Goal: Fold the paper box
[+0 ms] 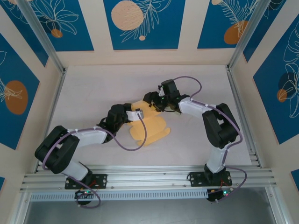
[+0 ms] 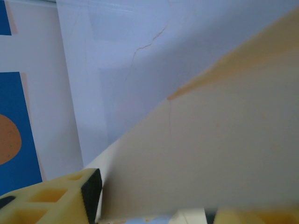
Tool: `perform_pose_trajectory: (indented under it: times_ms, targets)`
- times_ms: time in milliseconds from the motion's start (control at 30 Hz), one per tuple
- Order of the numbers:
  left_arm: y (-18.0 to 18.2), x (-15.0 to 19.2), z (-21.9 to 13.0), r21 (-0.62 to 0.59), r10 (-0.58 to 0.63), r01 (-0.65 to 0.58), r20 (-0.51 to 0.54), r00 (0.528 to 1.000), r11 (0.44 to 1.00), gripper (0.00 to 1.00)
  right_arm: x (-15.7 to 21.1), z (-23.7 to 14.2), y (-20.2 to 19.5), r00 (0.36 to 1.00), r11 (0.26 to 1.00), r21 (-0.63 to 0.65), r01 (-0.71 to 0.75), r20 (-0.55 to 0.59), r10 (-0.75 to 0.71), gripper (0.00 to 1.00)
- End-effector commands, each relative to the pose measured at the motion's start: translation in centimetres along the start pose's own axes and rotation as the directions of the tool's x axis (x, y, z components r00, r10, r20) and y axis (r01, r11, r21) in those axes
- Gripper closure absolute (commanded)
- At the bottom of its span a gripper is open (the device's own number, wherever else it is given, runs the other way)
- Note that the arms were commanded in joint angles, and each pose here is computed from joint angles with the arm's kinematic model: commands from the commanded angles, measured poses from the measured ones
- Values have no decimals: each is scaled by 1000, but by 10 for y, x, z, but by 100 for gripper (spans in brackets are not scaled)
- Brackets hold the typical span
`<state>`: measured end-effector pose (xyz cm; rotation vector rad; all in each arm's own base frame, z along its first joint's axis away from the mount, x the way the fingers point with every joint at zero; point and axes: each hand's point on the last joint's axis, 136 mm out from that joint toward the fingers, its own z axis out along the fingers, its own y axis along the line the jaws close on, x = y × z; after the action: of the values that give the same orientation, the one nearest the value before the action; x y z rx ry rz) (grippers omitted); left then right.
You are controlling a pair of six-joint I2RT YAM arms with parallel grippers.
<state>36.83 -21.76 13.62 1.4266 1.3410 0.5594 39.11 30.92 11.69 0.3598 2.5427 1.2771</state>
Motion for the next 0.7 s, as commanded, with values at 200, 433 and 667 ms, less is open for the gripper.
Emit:
perform_pose_trajectory:
  times_ms: [200,433,667]
  targets:
    - [7,-11,-4,28,-31,30,46,998,999,63,-13,11,20,999,988,-154,29,34,-24,90]
    - [30,-48,-51,198,-359,328,154,920,924,34,-11,17,13,999,977,-211,20,35,-13,92]
    - [27,-42,-71,204,-483,467,36,875,861,43,-8,21,6,999,974,-226,-9,47,20,92]
